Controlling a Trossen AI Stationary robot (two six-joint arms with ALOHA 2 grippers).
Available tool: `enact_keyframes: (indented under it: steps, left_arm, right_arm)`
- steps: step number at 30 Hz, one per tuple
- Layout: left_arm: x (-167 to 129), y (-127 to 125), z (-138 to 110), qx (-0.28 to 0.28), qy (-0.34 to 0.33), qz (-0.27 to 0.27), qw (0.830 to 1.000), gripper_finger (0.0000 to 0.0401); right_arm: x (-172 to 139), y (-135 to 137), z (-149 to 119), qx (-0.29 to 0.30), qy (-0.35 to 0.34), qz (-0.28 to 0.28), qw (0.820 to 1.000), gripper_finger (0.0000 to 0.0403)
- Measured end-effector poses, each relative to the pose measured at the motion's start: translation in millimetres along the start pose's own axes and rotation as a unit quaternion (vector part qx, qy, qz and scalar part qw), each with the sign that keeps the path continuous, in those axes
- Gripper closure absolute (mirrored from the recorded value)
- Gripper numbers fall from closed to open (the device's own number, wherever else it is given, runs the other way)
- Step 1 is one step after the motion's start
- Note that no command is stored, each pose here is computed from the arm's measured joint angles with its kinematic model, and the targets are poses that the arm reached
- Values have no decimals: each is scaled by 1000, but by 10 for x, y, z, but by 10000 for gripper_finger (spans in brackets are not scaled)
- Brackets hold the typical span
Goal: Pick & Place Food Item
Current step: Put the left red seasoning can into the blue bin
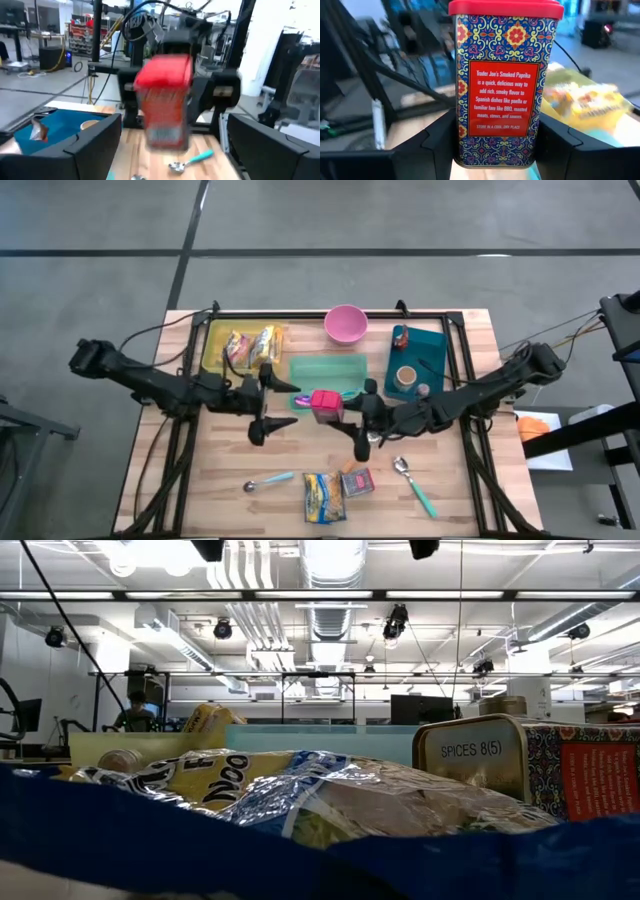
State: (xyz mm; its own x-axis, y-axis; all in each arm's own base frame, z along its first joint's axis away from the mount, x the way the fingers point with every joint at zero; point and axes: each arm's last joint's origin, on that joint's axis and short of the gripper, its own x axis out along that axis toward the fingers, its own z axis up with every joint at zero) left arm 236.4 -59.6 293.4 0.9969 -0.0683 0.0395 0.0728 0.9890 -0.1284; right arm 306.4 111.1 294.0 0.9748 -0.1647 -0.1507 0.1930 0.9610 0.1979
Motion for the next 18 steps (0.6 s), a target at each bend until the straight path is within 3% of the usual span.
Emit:
enact_keyframes:
  steps: [11, 18]
  left_arm:
    - [279, 43, -211, 37, 0, 22, 999, 31]
    - [412, 36, -224, 36, -4, 3, 999, 31]
  right_arm:
    - [5, -13, -92, -7, -25, 28, 999, 204]
    - [16, 6, -98, -14, -22, 29, 999, 205]
